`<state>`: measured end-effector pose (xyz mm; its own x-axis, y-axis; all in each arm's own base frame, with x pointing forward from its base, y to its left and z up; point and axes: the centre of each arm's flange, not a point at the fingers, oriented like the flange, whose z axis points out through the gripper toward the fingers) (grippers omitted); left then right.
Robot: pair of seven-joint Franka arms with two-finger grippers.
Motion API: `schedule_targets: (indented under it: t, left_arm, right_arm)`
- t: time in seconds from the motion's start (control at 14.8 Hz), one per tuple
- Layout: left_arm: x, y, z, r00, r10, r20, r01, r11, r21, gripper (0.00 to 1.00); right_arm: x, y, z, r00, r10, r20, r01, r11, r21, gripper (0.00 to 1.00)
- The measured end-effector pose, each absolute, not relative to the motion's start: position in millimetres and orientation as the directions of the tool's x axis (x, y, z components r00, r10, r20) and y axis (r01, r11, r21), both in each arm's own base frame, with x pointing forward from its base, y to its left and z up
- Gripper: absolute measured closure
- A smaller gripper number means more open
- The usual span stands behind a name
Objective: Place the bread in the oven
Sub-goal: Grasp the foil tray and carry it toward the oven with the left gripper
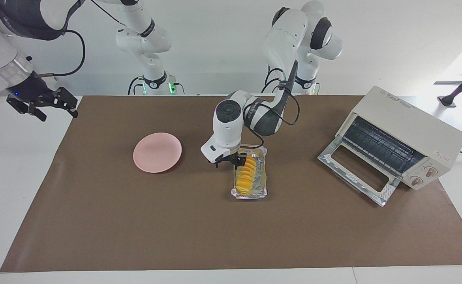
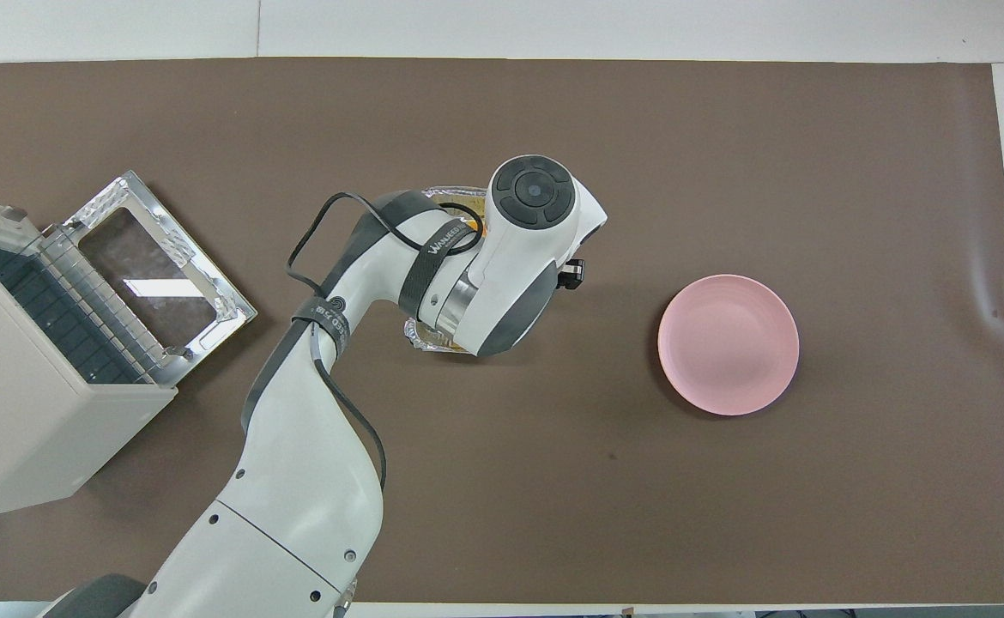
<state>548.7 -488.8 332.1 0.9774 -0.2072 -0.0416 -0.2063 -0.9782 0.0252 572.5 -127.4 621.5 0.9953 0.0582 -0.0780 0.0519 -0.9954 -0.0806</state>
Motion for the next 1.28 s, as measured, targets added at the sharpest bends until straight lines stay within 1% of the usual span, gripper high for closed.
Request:
schedule_targets:
  t: [0.07,0.13,0.2,0.27,0.34,0.54,0.61,0.67,1.01,1.15,1.28]
  left_arm:
    - [546.5,-489.5,328.3,0.977,-0.21,-0.048,-0.209,-0.978,0.021,0.26]
    - [544.2,-490.5,324.5,0.976,-0.211,-0.054,-0.21,-0.977,0.017,0.26]
    - [542.2,-491.2,321.8,0.976,-0.208,-0.058,-0.208,-0.978,0.014,0.33]
    - [541.1,-491.8,320.5,0.979,-0.196,-0.06,-0.196,-0.981,0.011,0.33]
    - [540.6,-492.1,320.2,0.982,-0.179,-0.061,-0.179,-0.984,0.009,0.38]
    - [538.2,-492.4,318.7,0.99,-0.118,-0.072,-0.119,-0.993,-0.003,0.73]
    - [537.5,-491.5,317.8,0.992,-0.093,-0.079,-0.095,-0.995,-0.011,0.87]
    - [537.6,-489.8,317.4,0.994,-0.067,-0.083,-0.069,-0.997,-0.022,0.98]
    - [545.4,-473.4,319.5,0.996,0.012,-0.091,0.005,-0.996,-0.084,0.98]
    - [555.7,-457.3,324.4,0.993,0.071,-0.09,0.06,-0.991,-0.12,0.98]
    - [573.4,-436.7,344.0,0.989,0.127,-0.072,0.116,-0.984,-0.138,0.98]
  right_arm:
    - [566.9,-127.8,624.7,0.995,0.058,-0.087,0.05,-0.995,-0.085,0.0]
    - [561.4,-129.0,627.3,0.994,0.056,-0.094,0.048,-0.995,-0.088,0.0]
    - [555.7,-130.9,629.1,0.993,0.053,-0.101,0.044,-0.995,-0.085,0.0]
    - [548.9,-133.0,630.8,0.993,0.05,-0.108,0.042,-0.996,-0.074,0.0]
    - [541.7,-134.5,632.9,0.993,0.048,-0.111,0.041,-0.997,-0.064,0.0]
    - [519.5,-136.9,643.2,0.993,0.045,-0.11,0.041,-0.998,-0.04,0.0]
    - [514.8,-136.2,645.2,0.993,0.047,-0.105,0.043,-0.999,-0.033,0.0]
    - [513.1,-134.9,645.6,0.994,0.05,-0.093,0.048,-0.999,-0.026,0.0]
    - [520.5,-128.2,630.6,0.997,0.068,-0.031,0.068,-0.998,-0.009,0.0]
    - [521.5,-124.1,628.7,0.997,0.076,-0.028,0.076,-0.997,-0.008,0.0]
    - [521.6,-121.6,629.1,0.996,0.081,-0.027,0.08,-0.997,-0.008,0.0]
